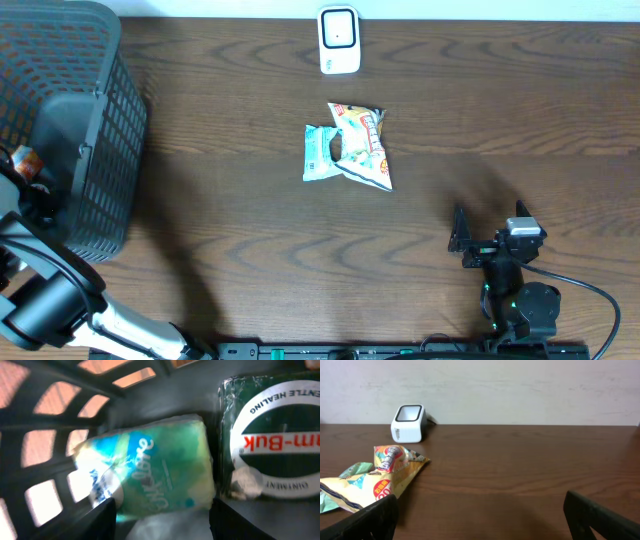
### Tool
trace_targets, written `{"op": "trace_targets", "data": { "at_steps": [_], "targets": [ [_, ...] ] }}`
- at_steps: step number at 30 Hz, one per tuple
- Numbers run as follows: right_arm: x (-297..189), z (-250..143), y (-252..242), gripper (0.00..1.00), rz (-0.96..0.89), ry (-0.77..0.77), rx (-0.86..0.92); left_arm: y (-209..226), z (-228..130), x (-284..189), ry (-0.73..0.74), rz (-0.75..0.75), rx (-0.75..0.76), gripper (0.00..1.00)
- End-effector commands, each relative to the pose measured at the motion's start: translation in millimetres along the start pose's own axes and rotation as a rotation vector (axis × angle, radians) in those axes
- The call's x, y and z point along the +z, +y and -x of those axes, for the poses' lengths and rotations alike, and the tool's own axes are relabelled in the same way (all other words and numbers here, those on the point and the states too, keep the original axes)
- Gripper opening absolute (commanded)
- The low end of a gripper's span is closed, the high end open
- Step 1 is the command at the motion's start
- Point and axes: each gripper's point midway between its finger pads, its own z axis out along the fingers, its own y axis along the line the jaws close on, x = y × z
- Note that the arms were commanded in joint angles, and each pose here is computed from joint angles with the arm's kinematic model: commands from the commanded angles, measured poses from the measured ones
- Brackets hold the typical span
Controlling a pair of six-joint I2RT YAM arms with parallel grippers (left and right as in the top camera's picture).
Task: Scan the item barcode
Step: 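Reach into the basket and grasp the blue-and-white wipes pack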
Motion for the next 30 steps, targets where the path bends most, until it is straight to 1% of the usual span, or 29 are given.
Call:
{"op": "trace_targets", "data": {
  "at_steps": [1,4,6,7,9,11,12,13,19,24,30],
  "targets": [
    [0,-1,-2,0.99,-0.009,0.003,0.010,4,-3,18,0.016,0.040,0.034,0.58],
    [0,-1,-2,0.99,-0.009,0.003,0.010,0,4,19,-0.013,0.029,0.076,0.58],
    [0,-1,-2,0.99,-0.009,0.003,0.010,-1,8,19,-0.029,0.023,0.076,0.58],
    [0,-1,-2,0.99,-0.009,0.003,0.010,-2,9,19,-0.033,0.022,0.075,0.56],
    [0,-1,-2,0.99,-0.009,0.003,0.010,-2,9,19,-0.033,0.021,0.075,0.42],
    [0,-1,-2,0.99,-0.009,0.003,0.010,-2,9,19,-0.033,0.021,0.075,0.25],
    [0,-1,-2,0.99,-0.009,0.003,0.010,-2,9,19,-0.033,0.021,0.074,0.19],
    [0,-1,-2,0.99,-0.009,0.003,0.010,-2,9,19,-0.034,0.021,0.074,0.08],
    [0,-1,-2,0.99,-0.009,0.003,0.010,-2,15,4,-0.065,0.000,0.064,0.07],
    [0,-1,-2,0.99,-0.009,0.003,0.010,-10,32,-46,-0.169,-0.134,0.018,0.07],
    [0,-1,-2,0.99,-0.009,0.003,0.010,-18,57,-131,-0.369,-0.341,-0.023,0.07]
  ]
}}
